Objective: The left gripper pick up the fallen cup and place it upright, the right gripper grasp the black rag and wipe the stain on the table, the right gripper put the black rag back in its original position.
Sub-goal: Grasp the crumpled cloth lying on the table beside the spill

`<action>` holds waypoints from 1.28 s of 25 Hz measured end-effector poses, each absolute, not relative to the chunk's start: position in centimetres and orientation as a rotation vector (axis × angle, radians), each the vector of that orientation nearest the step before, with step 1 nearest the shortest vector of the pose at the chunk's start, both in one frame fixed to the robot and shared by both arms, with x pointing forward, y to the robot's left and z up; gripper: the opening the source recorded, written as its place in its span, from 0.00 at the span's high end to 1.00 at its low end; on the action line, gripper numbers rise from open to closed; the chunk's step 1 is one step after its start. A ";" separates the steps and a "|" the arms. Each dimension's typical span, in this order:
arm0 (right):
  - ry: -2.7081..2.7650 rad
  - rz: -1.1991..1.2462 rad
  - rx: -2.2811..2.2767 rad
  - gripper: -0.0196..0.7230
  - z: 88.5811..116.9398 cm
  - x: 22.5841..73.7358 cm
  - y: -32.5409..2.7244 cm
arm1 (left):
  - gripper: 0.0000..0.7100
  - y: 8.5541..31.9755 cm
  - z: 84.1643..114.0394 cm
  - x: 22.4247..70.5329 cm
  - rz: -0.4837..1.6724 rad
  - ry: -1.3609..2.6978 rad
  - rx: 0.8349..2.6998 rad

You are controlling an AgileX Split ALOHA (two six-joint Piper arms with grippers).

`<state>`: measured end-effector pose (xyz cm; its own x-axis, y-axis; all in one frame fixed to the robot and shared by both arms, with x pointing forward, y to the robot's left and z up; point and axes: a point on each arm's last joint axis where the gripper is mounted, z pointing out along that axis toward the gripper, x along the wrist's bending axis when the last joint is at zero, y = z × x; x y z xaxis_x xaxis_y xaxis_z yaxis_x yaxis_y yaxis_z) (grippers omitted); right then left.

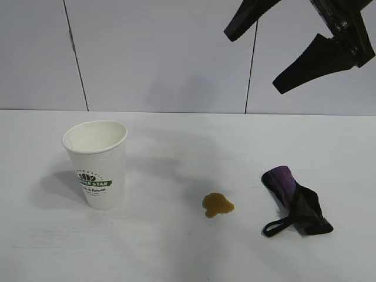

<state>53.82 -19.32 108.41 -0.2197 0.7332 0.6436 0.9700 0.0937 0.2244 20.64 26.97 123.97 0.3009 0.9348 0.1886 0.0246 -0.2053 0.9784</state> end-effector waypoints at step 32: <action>-2.222 -0.692 -1.741 0.20 107.2 53.8 -20.9 | 0.02 30.2 104.4 21.9 0.919 1.653 1.700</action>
<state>53.81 -20.89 107.21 -0.2647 0.8479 0.4593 0.9587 0.1802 0.2199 21.86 30.19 104.39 -0.0099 0.9972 0.0747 0.5897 -0.0545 0.8058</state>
